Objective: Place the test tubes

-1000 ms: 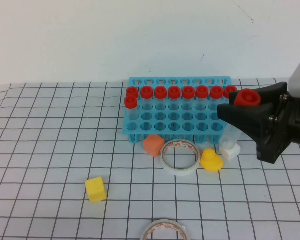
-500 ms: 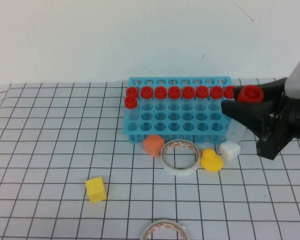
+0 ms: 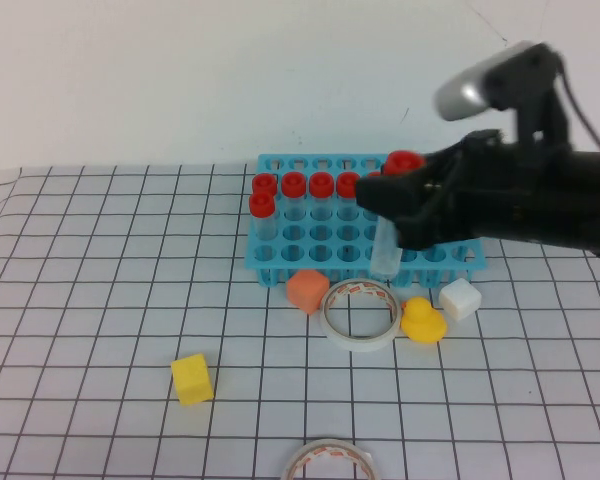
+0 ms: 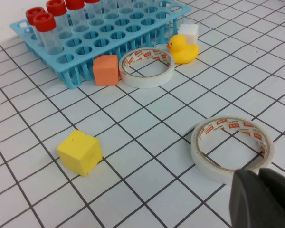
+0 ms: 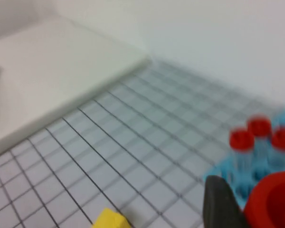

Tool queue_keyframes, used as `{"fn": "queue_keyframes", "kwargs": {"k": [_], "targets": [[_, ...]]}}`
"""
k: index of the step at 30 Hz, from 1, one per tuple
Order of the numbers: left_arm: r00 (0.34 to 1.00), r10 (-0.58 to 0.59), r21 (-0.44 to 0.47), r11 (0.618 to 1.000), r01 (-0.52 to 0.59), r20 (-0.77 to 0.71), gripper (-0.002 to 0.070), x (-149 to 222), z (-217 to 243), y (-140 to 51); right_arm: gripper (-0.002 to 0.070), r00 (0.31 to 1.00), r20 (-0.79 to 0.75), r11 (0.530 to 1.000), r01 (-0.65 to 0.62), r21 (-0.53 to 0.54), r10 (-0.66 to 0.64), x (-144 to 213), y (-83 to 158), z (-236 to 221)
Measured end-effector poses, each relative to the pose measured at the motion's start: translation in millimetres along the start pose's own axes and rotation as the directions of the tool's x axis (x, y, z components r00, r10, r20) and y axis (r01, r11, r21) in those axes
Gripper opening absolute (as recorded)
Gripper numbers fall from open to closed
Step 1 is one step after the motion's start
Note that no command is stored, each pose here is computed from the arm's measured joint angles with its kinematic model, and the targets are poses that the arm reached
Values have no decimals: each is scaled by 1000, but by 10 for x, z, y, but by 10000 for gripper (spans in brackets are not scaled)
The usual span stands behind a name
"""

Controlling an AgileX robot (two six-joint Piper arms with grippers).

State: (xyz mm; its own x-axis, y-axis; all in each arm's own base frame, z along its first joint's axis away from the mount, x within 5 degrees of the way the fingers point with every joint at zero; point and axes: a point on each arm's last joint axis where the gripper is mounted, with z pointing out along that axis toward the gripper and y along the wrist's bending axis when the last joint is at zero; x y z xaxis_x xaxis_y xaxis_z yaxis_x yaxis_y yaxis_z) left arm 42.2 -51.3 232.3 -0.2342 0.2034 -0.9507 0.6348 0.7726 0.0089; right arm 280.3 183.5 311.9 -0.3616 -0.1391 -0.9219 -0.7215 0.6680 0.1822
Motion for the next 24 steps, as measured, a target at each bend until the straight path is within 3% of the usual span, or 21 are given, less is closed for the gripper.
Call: {"fn": "queue_keyframes", "kwargs": {"k": [5,7,10,16,24], "targets": [[1000,0,0,1000,0,0,-1,0,0,0,260,989,-64,969,-116,220,133,47,-118,340],[1000,0,0,1000,0,0,-1,0,0,0,260,984,21,944,-178,278,179,51,-126,469],[1000,2,0,1000,-2,0,-1,0,0,0,260,963,187,937,-237,258,192,12,-126,623],[1000,1,-2,1000,-1,0,-1,0,0,1,260,960,276,984,-84,154,39,123,-131,979],[1000,1,-2,1000,-1,0,-1,0,0,1,260,955,228,978,163,129,-189,239,-160,1348]]}}
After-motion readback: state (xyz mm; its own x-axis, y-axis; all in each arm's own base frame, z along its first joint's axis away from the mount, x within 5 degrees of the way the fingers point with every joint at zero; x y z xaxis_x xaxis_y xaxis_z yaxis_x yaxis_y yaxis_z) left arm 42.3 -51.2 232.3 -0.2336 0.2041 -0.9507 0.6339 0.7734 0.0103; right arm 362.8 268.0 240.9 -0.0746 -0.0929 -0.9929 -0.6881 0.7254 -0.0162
